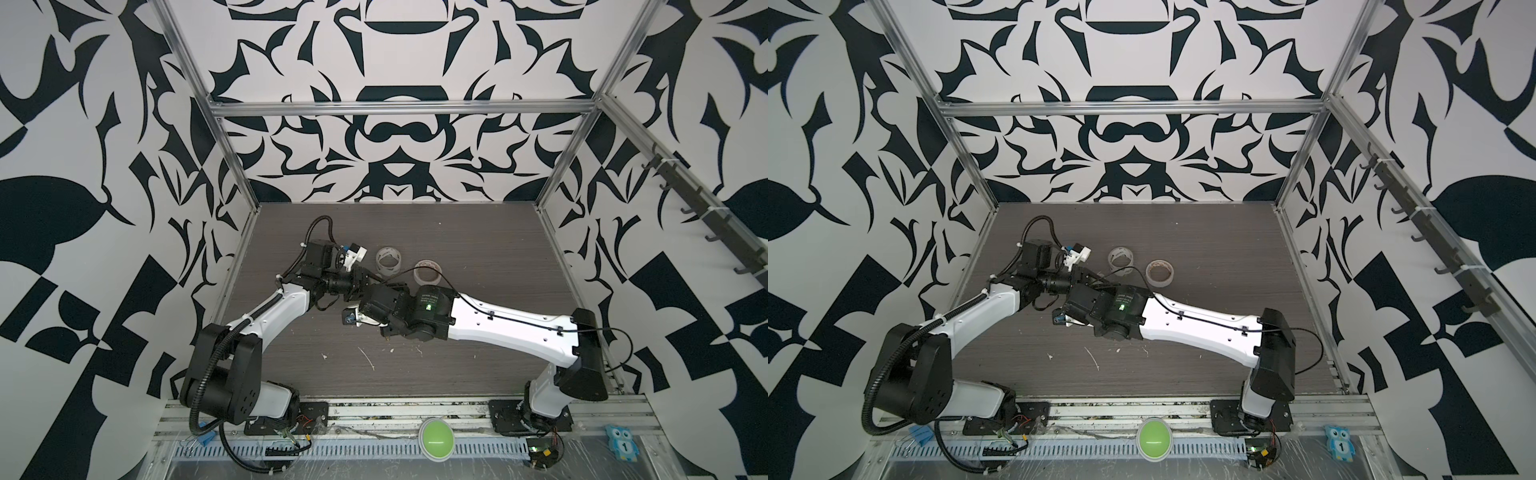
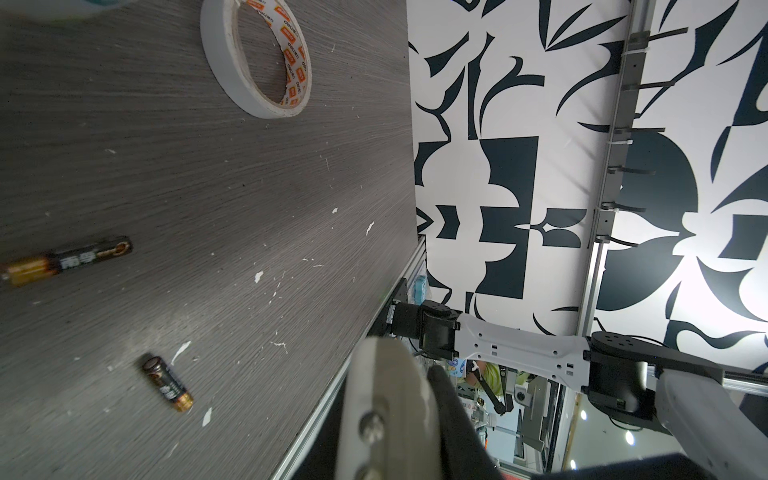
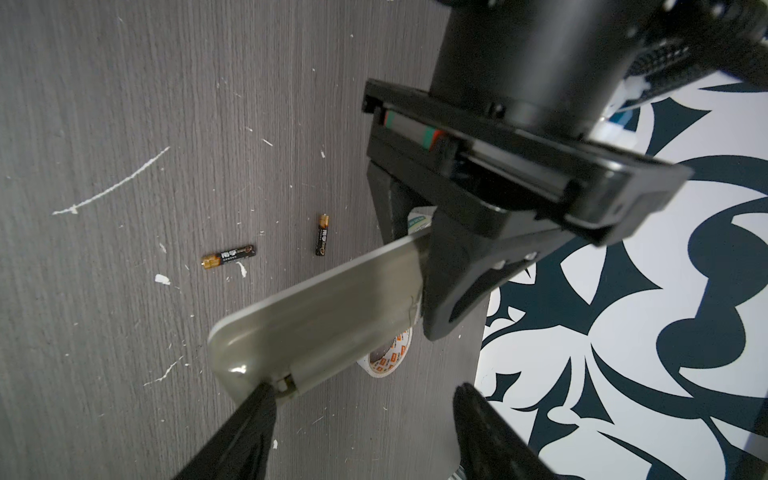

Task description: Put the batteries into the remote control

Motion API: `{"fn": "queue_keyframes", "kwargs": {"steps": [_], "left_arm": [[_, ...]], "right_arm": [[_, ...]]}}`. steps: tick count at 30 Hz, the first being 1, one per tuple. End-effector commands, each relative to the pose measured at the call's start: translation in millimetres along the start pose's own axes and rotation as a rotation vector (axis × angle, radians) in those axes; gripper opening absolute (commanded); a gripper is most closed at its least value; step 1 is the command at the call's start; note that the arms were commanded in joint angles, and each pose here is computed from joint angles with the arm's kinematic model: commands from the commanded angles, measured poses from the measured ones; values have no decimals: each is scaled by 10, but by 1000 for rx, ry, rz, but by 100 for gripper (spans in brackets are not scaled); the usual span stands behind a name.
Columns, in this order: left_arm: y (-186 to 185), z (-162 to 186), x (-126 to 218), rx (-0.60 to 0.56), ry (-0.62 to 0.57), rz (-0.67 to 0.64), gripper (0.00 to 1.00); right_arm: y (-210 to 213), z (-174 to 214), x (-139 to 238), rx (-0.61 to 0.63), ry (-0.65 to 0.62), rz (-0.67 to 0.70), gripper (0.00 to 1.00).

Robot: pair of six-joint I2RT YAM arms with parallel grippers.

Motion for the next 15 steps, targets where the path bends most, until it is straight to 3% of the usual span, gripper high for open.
{"fn": "queue_keyframes", "kwargs": {"steps": [1, 15], "left_arm": [[-74, -4, 38, -29, -3, 21, 0], [-64, -1, 39, -29, -4, 18, 0]], "right_arm": [[-49, 36, 8, -16, 14, 26, 72], [-5, 49, -83, -14, 26, 4, 71]]}}
Point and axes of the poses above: each gripper's point midway between its finger pads, its own x axis back along the fingers, its own y axis along the line the jaws close on, z = x × y, the point moved 8 cm from there along x, back along the fingers, and after that the axes turned 1 degree about -x, right-handed, at the moved point
